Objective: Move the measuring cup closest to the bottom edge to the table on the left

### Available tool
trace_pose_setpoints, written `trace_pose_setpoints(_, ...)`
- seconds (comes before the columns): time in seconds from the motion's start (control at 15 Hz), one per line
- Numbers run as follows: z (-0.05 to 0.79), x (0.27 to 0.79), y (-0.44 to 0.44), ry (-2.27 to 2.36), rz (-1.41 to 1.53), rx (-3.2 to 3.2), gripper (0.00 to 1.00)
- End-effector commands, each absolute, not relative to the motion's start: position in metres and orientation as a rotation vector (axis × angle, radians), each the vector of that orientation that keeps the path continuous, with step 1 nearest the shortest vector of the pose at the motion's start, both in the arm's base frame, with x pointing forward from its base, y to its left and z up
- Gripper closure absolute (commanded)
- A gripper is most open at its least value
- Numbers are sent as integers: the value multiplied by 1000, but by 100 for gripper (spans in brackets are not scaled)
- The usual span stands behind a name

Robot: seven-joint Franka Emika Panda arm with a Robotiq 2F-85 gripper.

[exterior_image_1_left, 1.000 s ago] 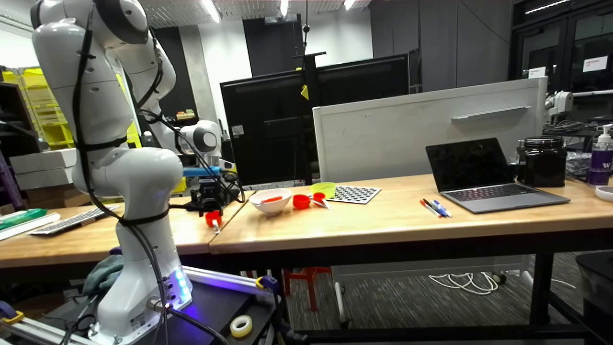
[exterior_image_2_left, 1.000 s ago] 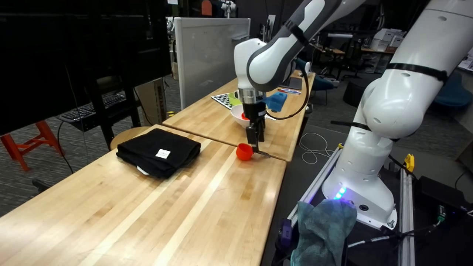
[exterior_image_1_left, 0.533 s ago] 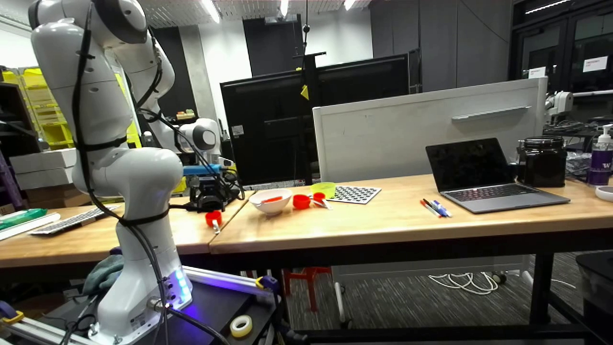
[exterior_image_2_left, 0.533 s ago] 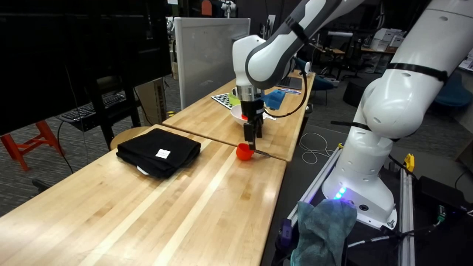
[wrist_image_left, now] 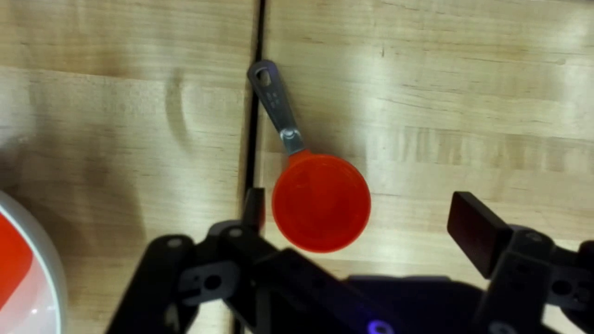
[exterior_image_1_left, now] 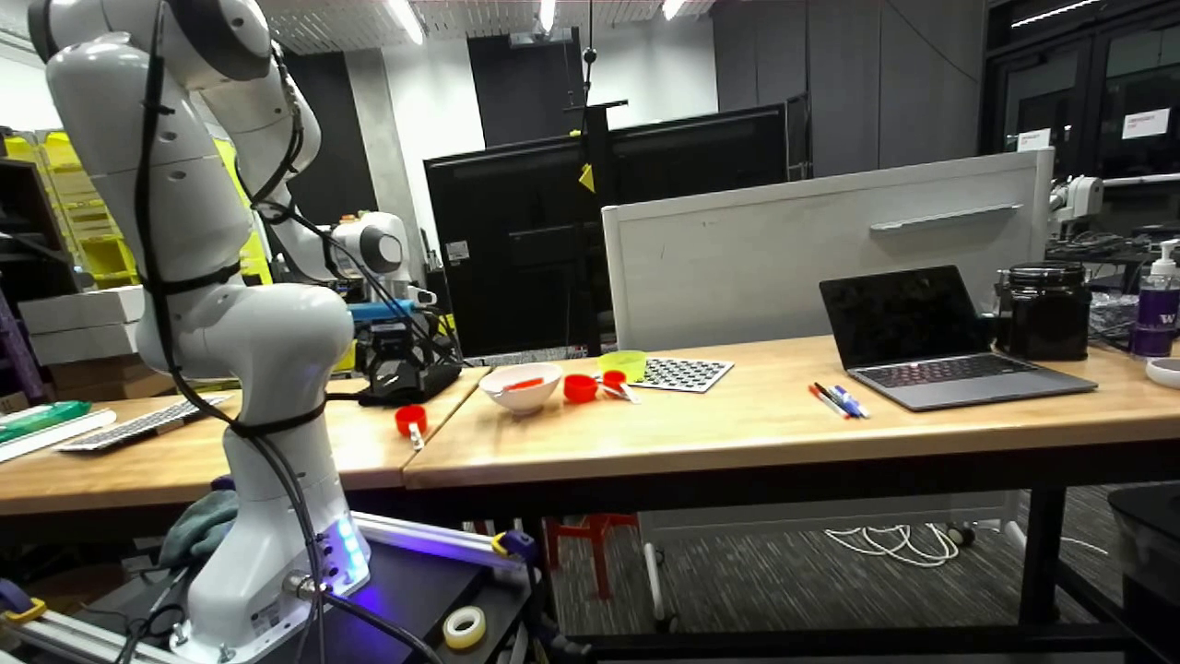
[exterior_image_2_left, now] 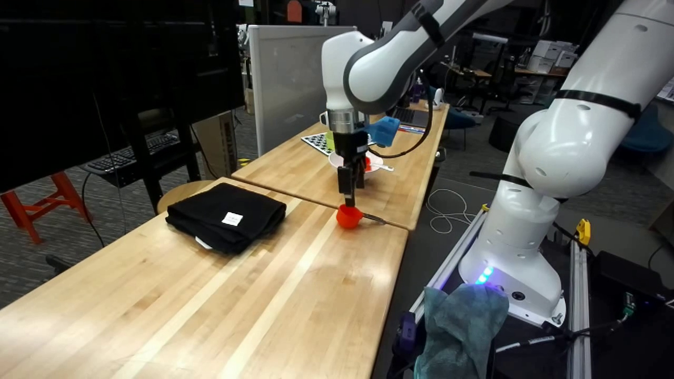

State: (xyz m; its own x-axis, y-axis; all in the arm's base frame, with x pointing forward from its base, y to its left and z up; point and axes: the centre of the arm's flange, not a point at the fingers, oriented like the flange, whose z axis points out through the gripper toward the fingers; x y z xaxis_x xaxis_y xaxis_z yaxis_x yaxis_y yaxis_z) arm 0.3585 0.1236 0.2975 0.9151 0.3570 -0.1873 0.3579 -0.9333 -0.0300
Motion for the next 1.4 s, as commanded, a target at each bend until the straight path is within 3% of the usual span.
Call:
trace_pose_setpoints(0.0,328,357,142,552,-273,3052,0)
trace_pose_setpoints(0.67,409,377,132,472,-154,3001,0)
trace_pose_setpoints(1.33,515,385,-9,139,-67,3020,0)
